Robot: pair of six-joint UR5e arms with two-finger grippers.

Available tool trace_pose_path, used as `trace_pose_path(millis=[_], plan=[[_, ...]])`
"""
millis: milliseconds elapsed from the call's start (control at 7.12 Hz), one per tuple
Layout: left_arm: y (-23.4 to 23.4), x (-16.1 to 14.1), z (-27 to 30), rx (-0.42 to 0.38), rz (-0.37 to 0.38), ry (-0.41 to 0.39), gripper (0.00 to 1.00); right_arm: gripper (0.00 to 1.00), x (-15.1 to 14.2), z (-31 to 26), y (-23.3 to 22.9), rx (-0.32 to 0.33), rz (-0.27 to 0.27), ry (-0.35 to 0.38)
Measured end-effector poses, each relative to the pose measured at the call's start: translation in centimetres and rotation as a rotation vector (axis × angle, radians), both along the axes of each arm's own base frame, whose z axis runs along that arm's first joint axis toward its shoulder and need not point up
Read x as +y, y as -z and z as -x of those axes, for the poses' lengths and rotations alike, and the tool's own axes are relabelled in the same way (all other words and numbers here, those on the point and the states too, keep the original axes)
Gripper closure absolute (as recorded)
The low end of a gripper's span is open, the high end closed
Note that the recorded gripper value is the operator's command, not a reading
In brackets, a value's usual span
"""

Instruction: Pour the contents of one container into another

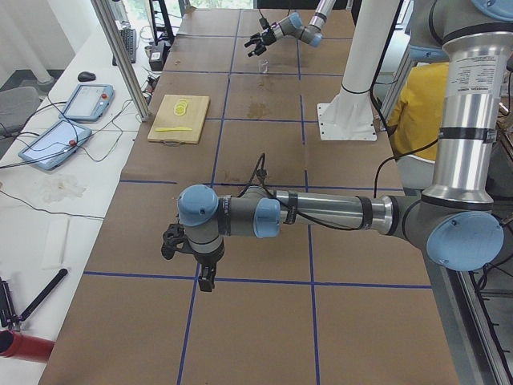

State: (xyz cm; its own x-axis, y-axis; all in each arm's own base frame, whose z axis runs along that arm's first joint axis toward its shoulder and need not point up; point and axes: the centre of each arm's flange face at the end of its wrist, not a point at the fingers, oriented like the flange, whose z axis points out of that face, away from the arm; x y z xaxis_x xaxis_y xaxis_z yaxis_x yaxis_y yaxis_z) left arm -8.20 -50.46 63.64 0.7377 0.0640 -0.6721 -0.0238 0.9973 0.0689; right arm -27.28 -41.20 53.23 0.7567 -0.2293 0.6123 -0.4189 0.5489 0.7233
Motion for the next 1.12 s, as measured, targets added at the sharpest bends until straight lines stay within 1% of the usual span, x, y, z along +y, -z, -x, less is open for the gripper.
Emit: trace_pose_path(millis=[140, 281, 421, 562, 702, 842, 983, 1123], plan=[[0.0, 0.0, 0.0, 0.000, 0.000, 0.000, 0.00, 0.00, -2.9, -3.7, -0.9, 0.034, 0.109, 0.059], [0.0, 0.0, 0.0, 0.000, -0.001, 0.000, 0.00, 0.00, -5.3, -8.7, -2.2, 0.076, 0.205, 0.127], [0.1, 0.0, 0.0, -0.001, -0.001, 0.000, 0.00, 0.00, -6.8, -14.3, -3.4, 0.127, 0.272, 0.201], [0.1, 0.0, 0.0, -0.001, -0.001, 0.000, 0.00, 0.00, -7.5, -20.2, -4.8, 0.171, 0.327, 0.277], [0.0, 0.0, 0.0, -0.001, 0.000, 0.000, 0.00, 0.00, -7.4, -25.5, -6.1, 0.200, 0.374, 0.351], [0.0, 0.0, 0.0, -0.002, 0.001, 0.000, 0.00, 0.00, -6.9, -29.9, -7.4, 0.213, 0.421, 0.418], [-0.1, 0.0, 0.0, -0.003, 0.002, 0.000, 0.00, 0.00, -6.0, -33.7, -8.7, 0.213, 0.476, 0.464], [-0.1, 0.0, 0.0, -0.004, 0.003, 0.000, 0.00, 0.00, -4.9, -36.5, -9.8, 0.188, 0.562, 0.490]])
